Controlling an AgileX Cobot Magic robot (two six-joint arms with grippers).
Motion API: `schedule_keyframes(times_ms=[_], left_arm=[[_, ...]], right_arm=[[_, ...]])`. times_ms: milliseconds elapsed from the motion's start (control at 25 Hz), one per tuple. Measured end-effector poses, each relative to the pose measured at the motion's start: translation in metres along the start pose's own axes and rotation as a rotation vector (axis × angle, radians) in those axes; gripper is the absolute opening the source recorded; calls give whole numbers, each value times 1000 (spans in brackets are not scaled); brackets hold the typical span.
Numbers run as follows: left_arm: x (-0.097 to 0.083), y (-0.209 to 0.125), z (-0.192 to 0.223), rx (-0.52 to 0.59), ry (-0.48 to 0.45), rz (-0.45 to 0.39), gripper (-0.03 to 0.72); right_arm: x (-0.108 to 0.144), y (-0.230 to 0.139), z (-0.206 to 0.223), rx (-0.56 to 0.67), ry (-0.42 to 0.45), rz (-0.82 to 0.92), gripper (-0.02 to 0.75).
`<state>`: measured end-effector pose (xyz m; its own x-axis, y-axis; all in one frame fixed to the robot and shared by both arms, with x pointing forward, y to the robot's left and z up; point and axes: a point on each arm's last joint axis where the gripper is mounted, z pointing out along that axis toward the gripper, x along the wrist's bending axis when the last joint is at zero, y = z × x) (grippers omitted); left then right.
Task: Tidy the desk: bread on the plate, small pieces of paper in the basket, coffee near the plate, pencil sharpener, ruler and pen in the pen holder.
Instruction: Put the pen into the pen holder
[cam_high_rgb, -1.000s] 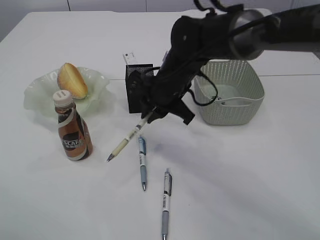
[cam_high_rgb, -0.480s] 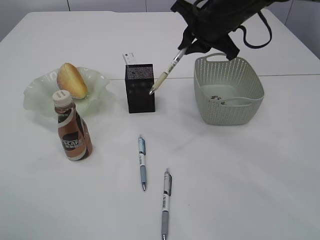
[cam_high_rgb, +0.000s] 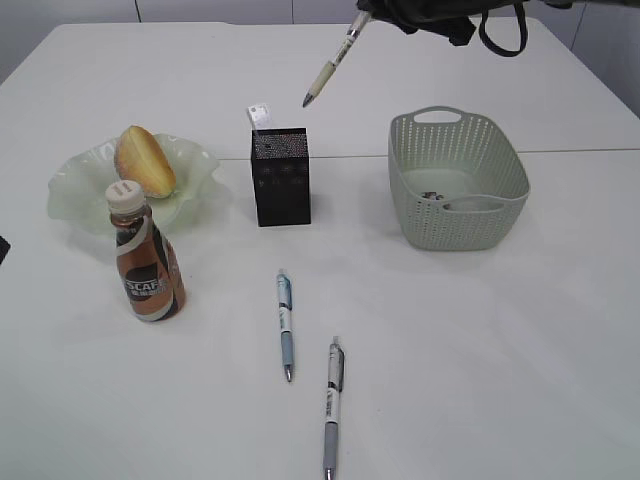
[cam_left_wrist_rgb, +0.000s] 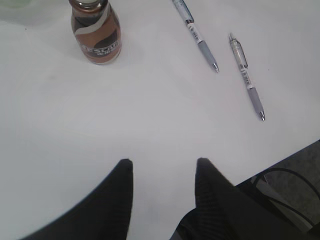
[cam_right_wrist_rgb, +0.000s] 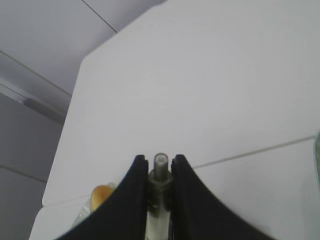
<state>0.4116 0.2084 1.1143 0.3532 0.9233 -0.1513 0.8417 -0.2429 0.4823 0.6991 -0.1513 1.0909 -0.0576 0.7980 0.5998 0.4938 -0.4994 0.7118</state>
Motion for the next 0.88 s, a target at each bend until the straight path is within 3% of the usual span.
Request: schedule_keyframes(times_ms=[160,560,880], left_arm=[[-1,0,0,1,-12,-7,307],[-4,1,0,-12,-42,-22,307],[-4,1,0,-12,-46,-24,307]], right_arm=[[-7,-2,14,-75,14,-39,73],[-30,-22,47,-115,-5,-65,73],[-28,-30,56,-178,26,-99,73]])
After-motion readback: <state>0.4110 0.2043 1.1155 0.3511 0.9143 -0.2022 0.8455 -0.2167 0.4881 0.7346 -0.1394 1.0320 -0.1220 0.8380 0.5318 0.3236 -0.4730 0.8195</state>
